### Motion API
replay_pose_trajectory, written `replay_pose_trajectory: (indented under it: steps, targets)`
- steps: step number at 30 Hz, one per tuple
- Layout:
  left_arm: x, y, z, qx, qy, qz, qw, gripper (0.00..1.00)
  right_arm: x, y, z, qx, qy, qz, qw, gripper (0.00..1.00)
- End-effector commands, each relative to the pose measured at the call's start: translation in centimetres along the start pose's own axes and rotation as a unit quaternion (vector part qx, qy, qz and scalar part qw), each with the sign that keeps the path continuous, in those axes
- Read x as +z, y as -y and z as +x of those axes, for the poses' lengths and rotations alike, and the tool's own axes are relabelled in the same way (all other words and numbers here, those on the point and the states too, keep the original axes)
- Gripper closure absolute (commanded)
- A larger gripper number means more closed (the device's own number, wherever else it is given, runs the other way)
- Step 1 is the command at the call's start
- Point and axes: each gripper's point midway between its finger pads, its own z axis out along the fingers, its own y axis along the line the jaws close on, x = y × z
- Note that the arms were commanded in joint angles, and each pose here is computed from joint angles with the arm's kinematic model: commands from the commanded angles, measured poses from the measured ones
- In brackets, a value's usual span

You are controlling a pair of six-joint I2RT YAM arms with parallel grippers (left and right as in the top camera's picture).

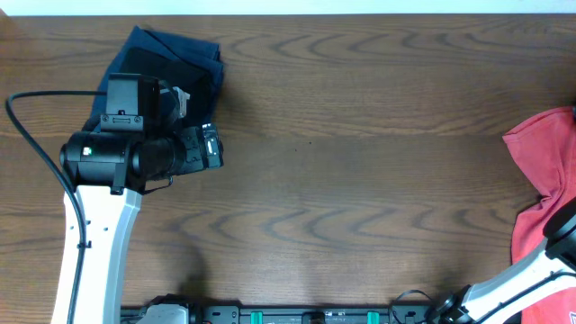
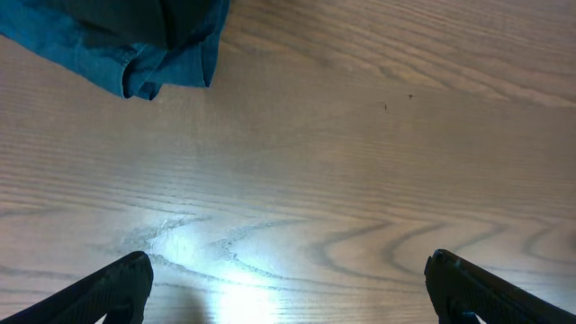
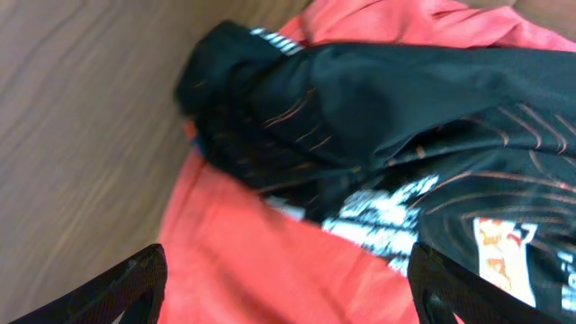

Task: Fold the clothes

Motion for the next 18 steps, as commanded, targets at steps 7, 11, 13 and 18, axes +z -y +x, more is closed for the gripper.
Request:
replay_pose_trajectory:
  steps: [7,11,13,18]
  targets:
    - [-0.6,0.2,0.4,0.004,-0.007,0.004,1.000,0.02,5.0,2.5,1.5,0.012,-0.005,0.046,0.999,0.17]
    - [-0.6,0.2,0.4,-0.002,-0.007,0.004,1.000,0.02,6.6,2.6,2.3,0.010,-0.009,0.046,0.999,0.19]
    - [-0.6,0.2,0.4,-0.003,-0.007,0.004,1.000,0.02,7.4,2.6,2.9,0.010,-0.013,0.047,0.999,0.22]
    - [-0.6,0.1,0.6,-0.006,-0.011,0.004,1.000,0.02,8.1,3.2,3.1,0.010,-0.013,0.053,0.998,0.50]
